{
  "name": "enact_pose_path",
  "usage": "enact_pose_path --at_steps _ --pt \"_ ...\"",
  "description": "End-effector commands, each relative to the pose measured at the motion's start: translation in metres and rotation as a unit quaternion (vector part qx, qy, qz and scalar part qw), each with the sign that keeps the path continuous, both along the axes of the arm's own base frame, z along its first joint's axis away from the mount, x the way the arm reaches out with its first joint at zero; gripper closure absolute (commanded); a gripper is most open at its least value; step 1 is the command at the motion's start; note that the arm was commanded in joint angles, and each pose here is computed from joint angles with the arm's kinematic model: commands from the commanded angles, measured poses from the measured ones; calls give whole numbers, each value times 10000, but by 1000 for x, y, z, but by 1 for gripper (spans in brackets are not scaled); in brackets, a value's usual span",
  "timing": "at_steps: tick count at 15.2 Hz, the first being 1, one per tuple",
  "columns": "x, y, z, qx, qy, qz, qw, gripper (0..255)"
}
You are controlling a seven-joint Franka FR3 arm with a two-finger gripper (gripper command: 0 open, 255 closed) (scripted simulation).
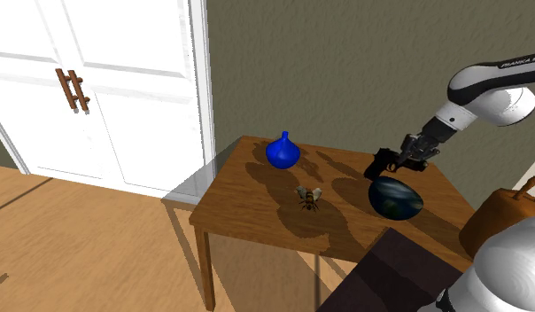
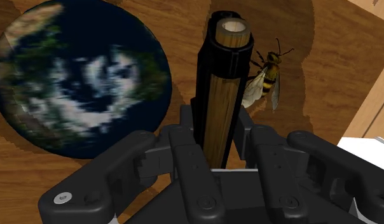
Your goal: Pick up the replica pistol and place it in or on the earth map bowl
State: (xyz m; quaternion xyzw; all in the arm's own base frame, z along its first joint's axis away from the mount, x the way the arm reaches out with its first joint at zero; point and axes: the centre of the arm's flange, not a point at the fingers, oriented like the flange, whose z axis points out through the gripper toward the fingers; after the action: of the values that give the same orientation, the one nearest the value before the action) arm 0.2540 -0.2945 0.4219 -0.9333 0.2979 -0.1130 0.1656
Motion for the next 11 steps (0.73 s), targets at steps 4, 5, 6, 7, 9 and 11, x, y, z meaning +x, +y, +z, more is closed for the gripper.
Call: enact_pose_path --at_steps 4,5,6,7,9,11 --pt "-5 1 -24 -5 2 4 10000 255" --pt "-5 1 -29 -5 2 4 10000 255" --pt "-5 1 -34 -5 2 4 10000 255" --pt "-5 1 -39 -5 2 4 10000 255" --pt "-5 1 -50 -5 2 4 10000 255" --pt "-5 1 -61 -5 2 4 10000 255"
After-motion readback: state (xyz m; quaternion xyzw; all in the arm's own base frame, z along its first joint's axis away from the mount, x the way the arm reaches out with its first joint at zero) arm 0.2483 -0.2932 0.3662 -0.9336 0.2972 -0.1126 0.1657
